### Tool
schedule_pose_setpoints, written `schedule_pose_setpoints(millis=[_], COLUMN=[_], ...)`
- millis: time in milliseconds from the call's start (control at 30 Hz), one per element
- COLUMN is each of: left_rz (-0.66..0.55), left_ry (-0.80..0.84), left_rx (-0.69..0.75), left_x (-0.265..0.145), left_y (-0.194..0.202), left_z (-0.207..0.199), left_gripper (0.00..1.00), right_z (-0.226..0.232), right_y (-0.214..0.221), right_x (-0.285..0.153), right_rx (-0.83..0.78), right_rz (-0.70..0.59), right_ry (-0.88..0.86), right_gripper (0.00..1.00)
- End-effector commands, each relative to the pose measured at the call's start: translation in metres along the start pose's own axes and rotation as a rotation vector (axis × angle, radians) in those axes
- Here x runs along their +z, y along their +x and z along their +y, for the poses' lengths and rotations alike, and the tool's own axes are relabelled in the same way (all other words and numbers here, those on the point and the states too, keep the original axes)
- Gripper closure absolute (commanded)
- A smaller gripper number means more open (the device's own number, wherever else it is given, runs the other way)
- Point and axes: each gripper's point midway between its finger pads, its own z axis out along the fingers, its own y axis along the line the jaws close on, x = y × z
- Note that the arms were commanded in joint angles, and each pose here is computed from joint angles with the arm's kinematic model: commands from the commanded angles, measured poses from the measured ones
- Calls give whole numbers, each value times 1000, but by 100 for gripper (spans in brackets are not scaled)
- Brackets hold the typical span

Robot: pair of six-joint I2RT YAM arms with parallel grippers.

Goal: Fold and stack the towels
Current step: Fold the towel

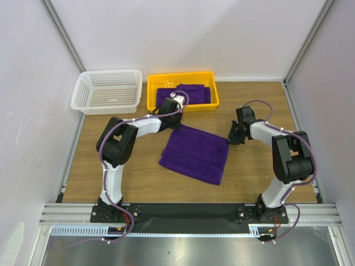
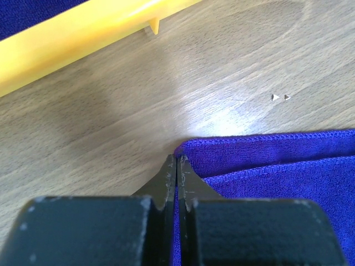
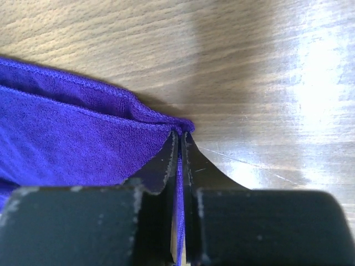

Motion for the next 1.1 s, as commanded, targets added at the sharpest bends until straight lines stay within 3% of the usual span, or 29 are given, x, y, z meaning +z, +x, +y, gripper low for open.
schedule_pose_setpoints(millis=[0, 167, 400, 433, 633, 767, 1067], left_rz=[2, -31, -146, -234, -326, -462, -602], left_ry=[61, 76, 91, 85, 74, 91, 70], left_rx=[7, -2, -6, -11, -37, -62, -91], left_x=[-9, -22, -67, -102, -153, -217, -322], left_y=[1, -13, -51, -79, -107, -133, -145], left_z=[-12, -18, -26, -29, -31, -37, -33], left_gripper=[100, 100, 99, 100, 100, 100, 100], right_z=[-7, 10, 52, 68, 94, 112, 133], right_y=[10, -9, -65, -84, -104, -102, -105], right_x=[11, -4, -67, -100, -167, -214, -324], right_rx=[3, 4, -8, -15, -44, -94, -160], right_rz=[31, -36, -224, -302, -429, -500, -680], right_ry=[17, -41, -171, -224, -302, -346, -426], right_gripper=[100, 100, 100, 100, 100, 100, 100])
